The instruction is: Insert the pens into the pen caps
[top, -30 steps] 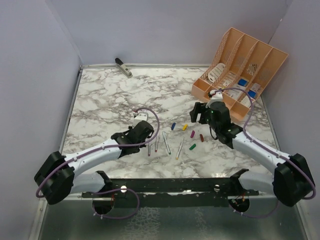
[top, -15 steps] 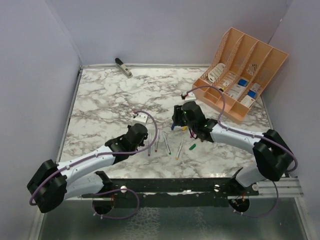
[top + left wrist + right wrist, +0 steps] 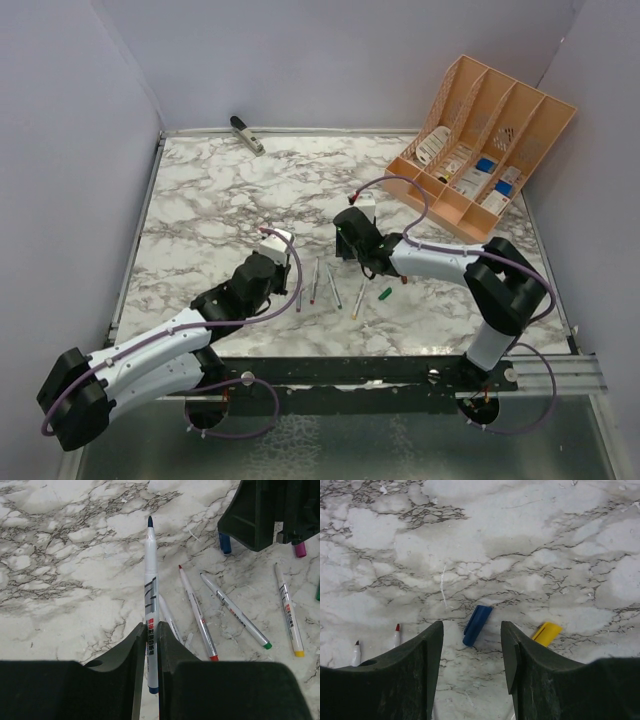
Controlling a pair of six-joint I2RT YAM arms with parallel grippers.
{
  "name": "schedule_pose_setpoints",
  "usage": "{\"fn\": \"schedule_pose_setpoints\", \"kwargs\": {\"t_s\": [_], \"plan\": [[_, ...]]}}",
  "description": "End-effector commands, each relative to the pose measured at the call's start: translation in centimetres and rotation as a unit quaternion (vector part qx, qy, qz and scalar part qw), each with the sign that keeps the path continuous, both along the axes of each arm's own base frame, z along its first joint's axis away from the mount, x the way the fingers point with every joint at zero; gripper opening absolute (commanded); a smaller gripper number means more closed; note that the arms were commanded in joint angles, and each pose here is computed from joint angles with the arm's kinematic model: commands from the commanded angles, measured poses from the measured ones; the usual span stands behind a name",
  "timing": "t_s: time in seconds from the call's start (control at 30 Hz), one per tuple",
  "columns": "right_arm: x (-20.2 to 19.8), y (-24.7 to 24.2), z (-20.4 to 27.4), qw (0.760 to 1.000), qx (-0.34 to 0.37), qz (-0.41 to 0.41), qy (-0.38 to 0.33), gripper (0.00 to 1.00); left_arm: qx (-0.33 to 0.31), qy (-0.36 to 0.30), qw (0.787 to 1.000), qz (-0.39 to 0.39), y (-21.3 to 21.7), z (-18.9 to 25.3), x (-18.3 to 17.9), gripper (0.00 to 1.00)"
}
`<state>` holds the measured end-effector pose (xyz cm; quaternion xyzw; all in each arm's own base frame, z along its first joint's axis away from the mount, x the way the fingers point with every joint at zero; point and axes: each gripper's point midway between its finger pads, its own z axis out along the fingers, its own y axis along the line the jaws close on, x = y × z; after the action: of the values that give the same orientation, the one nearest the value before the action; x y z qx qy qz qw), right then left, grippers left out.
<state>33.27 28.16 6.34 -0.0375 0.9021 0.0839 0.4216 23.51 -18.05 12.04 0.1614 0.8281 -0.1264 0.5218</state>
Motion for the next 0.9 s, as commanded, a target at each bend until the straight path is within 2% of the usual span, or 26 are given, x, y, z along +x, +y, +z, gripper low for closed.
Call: {"fn": "schedule_pose_setpoints", "kwargs": {"t_s": [0.0, 0.6, 0.87], "plan": [[0.7, -1.2, -0.3, 0.998, -0.011, -0.063, -0.006, 0.5, -0.006, -0.005, 0.999, -0.033, -1.2, 0.3, -0.3, 0.0], [0.4, -0.7, -3.5, 0.997, -0.021, -0.07, 0.03, 0.49, -0.005, 0.003, 0.999, -0.045, -1.7, -0.1, -0.3, 0.0], [0.5, -0.5, -4.2, 0.997, -0.027, -0.066, 0.038, 0.45, -0.004, 0.003, 0.999, -0.041, -1.7, 0.1, -0.2, 0.0]]}}
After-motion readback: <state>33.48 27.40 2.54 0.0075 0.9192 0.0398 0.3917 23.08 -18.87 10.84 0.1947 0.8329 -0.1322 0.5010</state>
